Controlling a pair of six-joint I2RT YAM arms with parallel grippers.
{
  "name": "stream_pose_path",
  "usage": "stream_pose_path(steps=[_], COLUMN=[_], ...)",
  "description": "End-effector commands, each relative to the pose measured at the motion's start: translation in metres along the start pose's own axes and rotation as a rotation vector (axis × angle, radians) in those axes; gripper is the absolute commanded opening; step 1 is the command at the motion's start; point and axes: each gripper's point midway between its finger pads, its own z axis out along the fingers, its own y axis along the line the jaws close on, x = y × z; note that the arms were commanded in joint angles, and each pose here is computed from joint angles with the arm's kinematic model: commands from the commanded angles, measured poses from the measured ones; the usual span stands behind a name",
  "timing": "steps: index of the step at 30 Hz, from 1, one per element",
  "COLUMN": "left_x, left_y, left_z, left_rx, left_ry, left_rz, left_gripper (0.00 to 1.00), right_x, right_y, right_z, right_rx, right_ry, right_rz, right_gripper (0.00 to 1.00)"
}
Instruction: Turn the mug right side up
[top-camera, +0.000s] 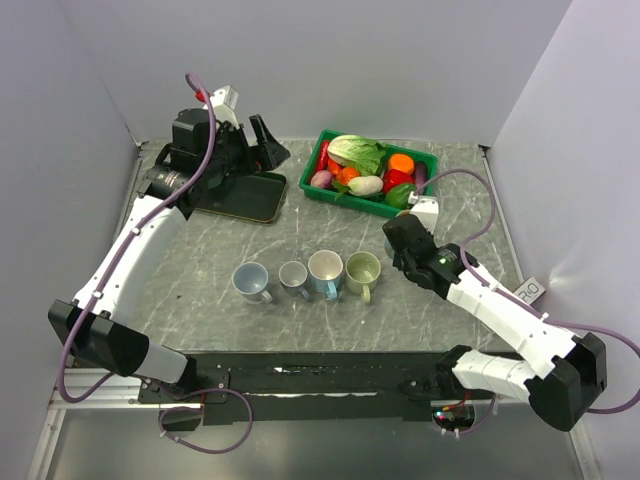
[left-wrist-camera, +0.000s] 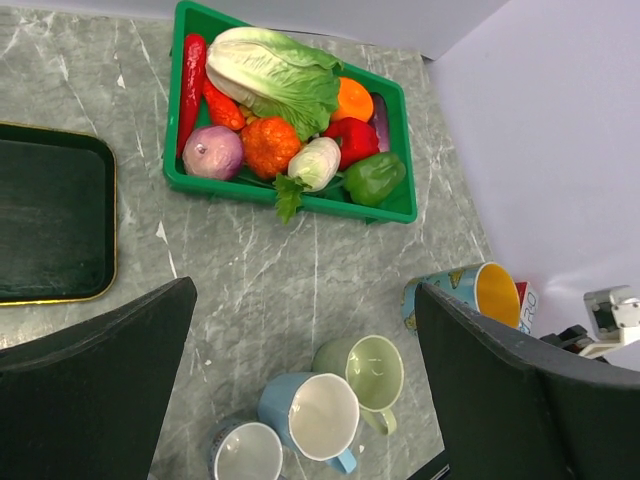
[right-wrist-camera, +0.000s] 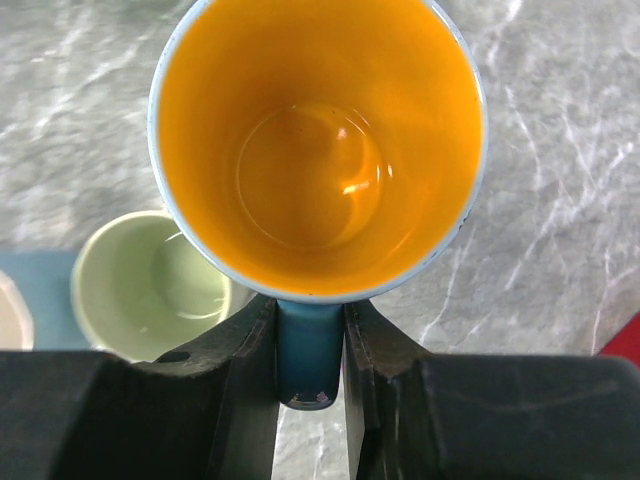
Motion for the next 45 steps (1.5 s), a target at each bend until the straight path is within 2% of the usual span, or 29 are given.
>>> stream_pose_path(steps=[1,14,22,27,28,30,31,32,34,39,40,45], left_x=[-0.023,-0.017,-0.017,-0.017,-0.018,-0.017,-0.018,-0.017,-0.017,-0.016,-0.017,-0.011], left_y=[-0.010,-0.003,0.000,0.005,0.006,0.008,0.012,0.013,0.017,0.040,0.045,0.105], left_z=[-0.006,-0.001,0.001,0.002,0.002,0.003,0.004,0.005,0.006,0.014,0.015,0.023], left_rx=[0.015,0.012,0.022,0.024,0.022,0.027,0.022,0.024,0.021,-0.046,-0.067,-0.322], left_ry=[-0.067,-0.047,-0.037,-0.029,-0.032,-0.027,-0.027,-0.024,-0.020,-0.012,-0.016,-0.035], left_rz=[0.011,-0.015,-0.039,-0.060,-0.063,-0.075,-0.081,-0.086,-0.102,-0.150,-0.159,-0.301], left_gripper=[0.96,0.96,0.96,0.96,0.96,0.96,0.96,0.96,0.96,0.96,0.96,0.96], right_x=[-0.028,0.036,0.059,0.069,0.069,0.071,0.072,0.072,0.074,0.076,0.075,0.052], right_y=[-0.007,-0.003,0.012,0.008,0.007,0.005,0.004,0.003,0.001,-0.003,-0.004,-0.007], right_z=[0.003,0.026,0.038,0.036,0.035,0.032,0.031,0.030,0.027,0.017,0.013,-0.009], right_rx=[0.072,0.020,-0.047,-0.025,-0.021,-0.016,-0.013,-0.009,-0.010,-0.015,-0.017,-0.054], right_ry=[-0.142,-0.085,-0.081,-0.067,-0.064,-0.060,-0.057,-0.053,-0.042,-0.017,-0.008,-0.039], right_rz=[0.113,0.175,0.165,0.188,0.200,0.200,0.204,0.209,0.216,0.255,0.256,0.295], right_gripper=[0.00,0.00,0.00,0.00,0.12,0.25,0.39,0.47,0.58,0.73,0.80,0.95])
